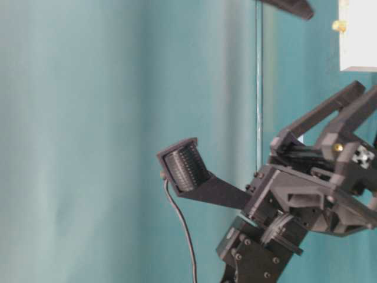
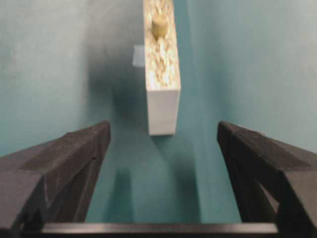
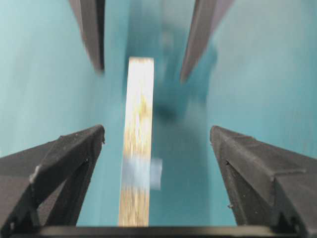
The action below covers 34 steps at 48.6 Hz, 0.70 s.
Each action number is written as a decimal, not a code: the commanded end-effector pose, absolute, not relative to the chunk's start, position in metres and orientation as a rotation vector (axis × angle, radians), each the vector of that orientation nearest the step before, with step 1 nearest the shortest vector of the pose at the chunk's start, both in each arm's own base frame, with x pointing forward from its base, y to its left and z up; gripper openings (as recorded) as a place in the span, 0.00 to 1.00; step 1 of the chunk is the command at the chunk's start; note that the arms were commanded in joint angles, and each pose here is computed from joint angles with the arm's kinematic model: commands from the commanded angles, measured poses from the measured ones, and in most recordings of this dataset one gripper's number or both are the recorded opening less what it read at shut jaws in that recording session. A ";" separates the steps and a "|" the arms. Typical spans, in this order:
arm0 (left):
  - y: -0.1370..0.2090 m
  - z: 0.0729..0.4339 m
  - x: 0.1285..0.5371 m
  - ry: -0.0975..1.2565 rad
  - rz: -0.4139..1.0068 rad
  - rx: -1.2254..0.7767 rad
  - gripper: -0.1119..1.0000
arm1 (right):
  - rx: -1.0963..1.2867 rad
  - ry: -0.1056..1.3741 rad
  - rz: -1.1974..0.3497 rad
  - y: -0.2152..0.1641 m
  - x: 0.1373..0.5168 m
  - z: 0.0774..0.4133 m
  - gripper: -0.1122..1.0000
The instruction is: Move the wooden board into place and insert the rod into its hole.
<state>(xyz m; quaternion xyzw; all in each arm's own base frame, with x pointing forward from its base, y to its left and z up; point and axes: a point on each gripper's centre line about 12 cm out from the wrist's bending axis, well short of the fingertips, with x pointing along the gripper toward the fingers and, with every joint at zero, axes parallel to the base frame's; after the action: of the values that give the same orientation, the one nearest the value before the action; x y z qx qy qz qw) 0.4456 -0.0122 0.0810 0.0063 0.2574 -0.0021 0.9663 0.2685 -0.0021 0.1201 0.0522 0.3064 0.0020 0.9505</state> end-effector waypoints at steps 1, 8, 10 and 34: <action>-0.011 0.097 0.447 0.499 -0.003 0.014 0.87 | 0.104 0.636 0.000 -0.002 0.264 0.121 0.99; -0.011 0.089 0.440 0.564 -0.005 0.010 0.87 | 0.105 0.639 -0.005 -0.003 0.259 0.124 0.99; -0.011 0.089 0.439 0.576 -0.006 0.010 0.87 | 0.104 0.628 -0.005 -0.003 0.258 0.126 0.99; -0.011 0.151 0.438 0.455 -0.008 0.007 0.87 | 0.099 0.458 0.004 -0.002 0.247 0.166 0.99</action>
<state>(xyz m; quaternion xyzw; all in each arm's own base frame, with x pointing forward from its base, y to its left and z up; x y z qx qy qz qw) 0.4366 -0.0128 0.1218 0.0025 0.2596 -0.0050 0.9657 0.2474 -0.0025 0.1524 0.0491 0.2566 -0.0005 0.9653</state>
